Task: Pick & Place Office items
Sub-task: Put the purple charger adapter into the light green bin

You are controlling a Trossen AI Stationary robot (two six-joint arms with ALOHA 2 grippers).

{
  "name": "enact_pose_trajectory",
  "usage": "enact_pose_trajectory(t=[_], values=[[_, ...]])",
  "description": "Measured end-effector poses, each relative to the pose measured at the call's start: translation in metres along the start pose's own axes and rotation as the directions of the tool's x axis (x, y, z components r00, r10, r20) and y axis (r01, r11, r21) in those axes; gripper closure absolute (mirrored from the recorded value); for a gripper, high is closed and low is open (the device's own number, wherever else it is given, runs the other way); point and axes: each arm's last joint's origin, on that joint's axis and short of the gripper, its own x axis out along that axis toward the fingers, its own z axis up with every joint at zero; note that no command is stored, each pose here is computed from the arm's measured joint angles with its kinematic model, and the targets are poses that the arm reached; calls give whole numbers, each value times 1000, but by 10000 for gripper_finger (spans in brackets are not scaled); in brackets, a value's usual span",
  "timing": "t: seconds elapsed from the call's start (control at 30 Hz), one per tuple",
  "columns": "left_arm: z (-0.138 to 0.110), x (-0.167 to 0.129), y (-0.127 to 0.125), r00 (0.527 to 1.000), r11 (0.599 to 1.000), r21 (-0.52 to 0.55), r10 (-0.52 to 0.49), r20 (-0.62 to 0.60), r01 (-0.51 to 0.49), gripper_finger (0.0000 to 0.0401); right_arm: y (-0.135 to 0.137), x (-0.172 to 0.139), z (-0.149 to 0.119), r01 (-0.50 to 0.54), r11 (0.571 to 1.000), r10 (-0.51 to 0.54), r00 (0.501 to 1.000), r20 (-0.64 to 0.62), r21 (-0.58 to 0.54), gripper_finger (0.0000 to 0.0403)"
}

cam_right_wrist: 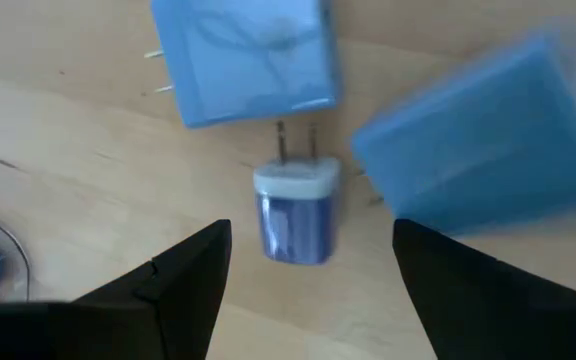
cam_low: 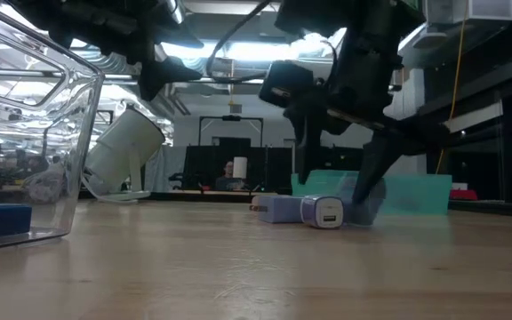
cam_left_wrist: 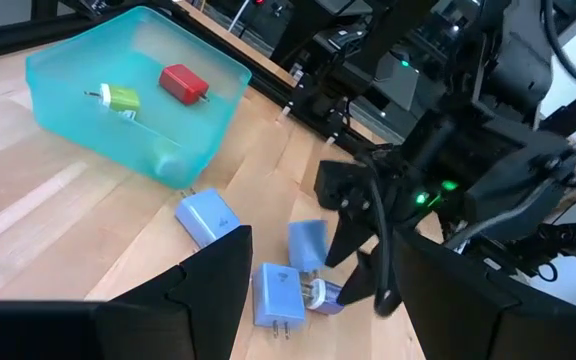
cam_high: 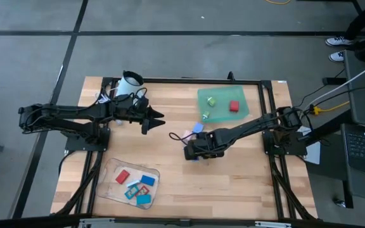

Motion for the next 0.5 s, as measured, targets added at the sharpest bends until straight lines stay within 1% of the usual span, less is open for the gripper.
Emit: enact_pose_trajectory(t=[0.2,0.3,0.5], values=[[0,0,0,1000,1000,0,0,1,0,167,-2,14,4,29,999,-29,1000,-3,-20,117],[0,0,0,1000,1000,-1,-1,-3,1,167,4,14,7,-26,999,26,1000,-14,-28,117],[0,0,0,1000,1000,0,-4,-3,4,167,4,14,16,-32,999,32,1000,0,-21,121]])
